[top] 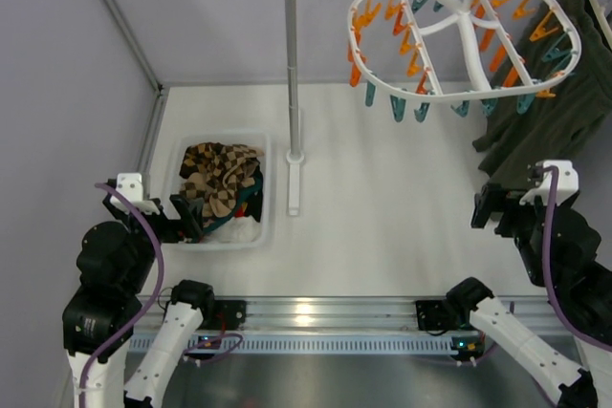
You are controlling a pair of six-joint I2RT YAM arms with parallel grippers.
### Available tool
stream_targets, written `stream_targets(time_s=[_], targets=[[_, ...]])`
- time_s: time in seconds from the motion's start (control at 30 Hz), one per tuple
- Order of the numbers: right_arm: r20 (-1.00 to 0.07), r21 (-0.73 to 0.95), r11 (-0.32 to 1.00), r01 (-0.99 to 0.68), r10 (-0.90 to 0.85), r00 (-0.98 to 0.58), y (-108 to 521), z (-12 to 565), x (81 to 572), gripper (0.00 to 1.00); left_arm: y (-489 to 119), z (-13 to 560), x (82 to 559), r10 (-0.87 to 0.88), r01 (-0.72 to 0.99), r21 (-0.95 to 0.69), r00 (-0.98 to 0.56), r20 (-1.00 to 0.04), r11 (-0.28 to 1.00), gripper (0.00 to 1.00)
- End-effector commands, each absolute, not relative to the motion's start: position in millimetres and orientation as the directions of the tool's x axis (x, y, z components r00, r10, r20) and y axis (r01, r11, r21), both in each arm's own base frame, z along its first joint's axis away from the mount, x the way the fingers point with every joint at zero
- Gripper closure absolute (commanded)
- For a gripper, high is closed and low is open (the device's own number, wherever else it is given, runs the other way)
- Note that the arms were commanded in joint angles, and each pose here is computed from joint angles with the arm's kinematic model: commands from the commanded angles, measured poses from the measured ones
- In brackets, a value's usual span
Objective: Remove the socks clipped to the hanger
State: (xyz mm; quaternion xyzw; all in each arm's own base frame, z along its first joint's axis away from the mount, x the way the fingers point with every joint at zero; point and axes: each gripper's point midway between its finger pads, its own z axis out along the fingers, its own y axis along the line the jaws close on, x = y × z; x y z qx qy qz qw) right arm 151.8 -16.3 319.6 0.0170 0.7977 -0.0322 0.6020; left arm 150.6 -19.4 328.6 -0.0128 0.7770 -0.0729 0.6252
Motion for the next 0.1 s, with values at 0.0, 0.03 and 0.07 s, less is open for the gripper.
stream_targets(time_s=[0.0,0.03,0.07], targets=[[-0.963,-0.035,0.997,0.068,-0.016,-0.269,-17.1,318.5,152.0,0.01,-17.9,337.9,151.6,-0.110,0.066,-0.126,-0.199,-0.974,0.990,0.01],[-0.963,-0.034,0.997,0.066,-0.015,-0.268,-16.6,318.5,152.5,0.00,-17.5,338.1,151.3,-0.111,0.065,-0.126,-0.197,-0.974,0.990,0.01],[-0.963,-0.034,0.997,0.066,-0.015,-0.270,-16.4,317.4,152.7,0.01,-17.2,337.7,151.2,-0.109,0.064,-0.124,-0.198,-0.974,0.990,0.02]])
